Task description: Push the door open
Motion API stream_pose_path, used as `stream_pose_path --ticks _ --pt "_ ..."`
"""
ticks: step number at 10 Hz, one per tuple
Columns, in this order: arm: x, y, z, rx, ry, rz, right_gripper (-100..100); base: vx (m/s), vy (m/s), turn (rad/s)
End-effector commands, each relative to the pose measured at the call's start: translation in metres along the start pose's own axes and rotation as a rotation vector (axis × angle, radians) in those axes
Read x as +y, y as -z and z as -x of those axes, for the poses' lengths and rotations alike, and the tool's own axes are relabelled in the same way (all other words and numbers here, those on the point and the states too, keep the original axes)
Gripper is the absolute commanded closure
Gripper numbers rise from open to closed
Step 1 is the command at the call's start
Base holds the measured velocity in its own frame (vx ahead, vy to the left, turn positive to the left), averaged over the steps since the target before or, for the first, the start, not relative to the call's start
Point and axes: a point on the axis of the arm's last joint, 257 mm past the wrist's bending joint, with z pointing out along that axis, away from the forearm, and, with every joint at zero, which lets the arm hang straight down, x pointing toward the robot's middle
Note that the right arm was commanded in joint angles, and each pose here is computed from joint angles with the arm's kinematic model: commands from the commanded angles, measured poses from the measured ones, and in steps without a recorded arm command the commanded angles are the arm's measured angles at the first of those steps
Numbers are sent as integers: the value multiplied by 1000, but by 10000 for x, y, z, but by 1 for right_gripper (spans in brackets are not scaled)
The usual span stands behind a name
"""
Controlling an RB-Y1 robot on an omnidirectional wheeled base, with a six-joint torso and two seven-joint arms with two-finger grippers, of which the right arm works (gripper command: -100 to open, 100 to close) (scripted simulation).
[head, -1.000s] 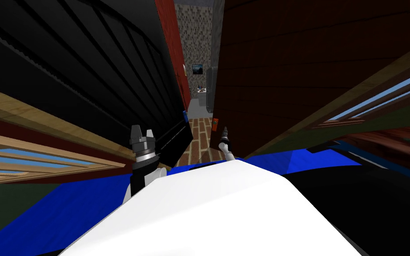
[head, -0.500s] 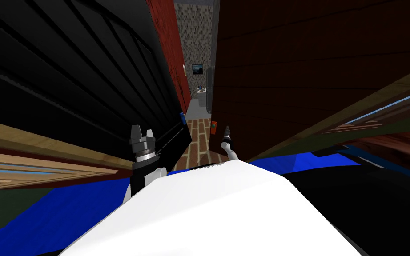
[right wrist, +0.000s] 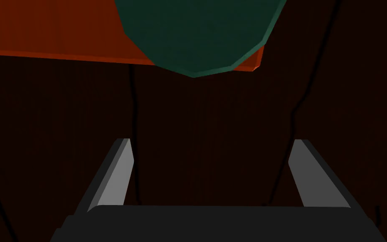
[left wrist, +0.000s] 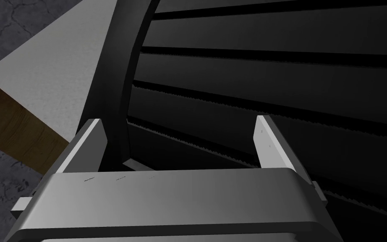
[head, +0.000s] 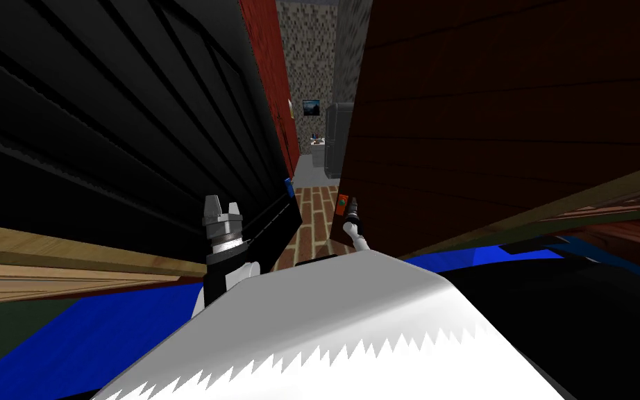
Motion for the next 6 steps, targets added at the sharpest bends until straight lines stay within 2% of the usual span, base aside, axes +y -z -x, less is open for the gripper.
stream_pose_path --ticks 1,3,4,5,6 --pt "-28 40 -101 -1 -24 -12 -100 147 106 16" --pt "-74 114 -247 0 -59 -32 -100 108 91 19" --pt "-51 90 -211 -1 -50 -26 -100 43 33 2" --pt "-51 90 -211 -1 -50 -26 100 -9 1 2" --pt "-51 90 -211 -1 -50 -26 100 -20 -10 6"
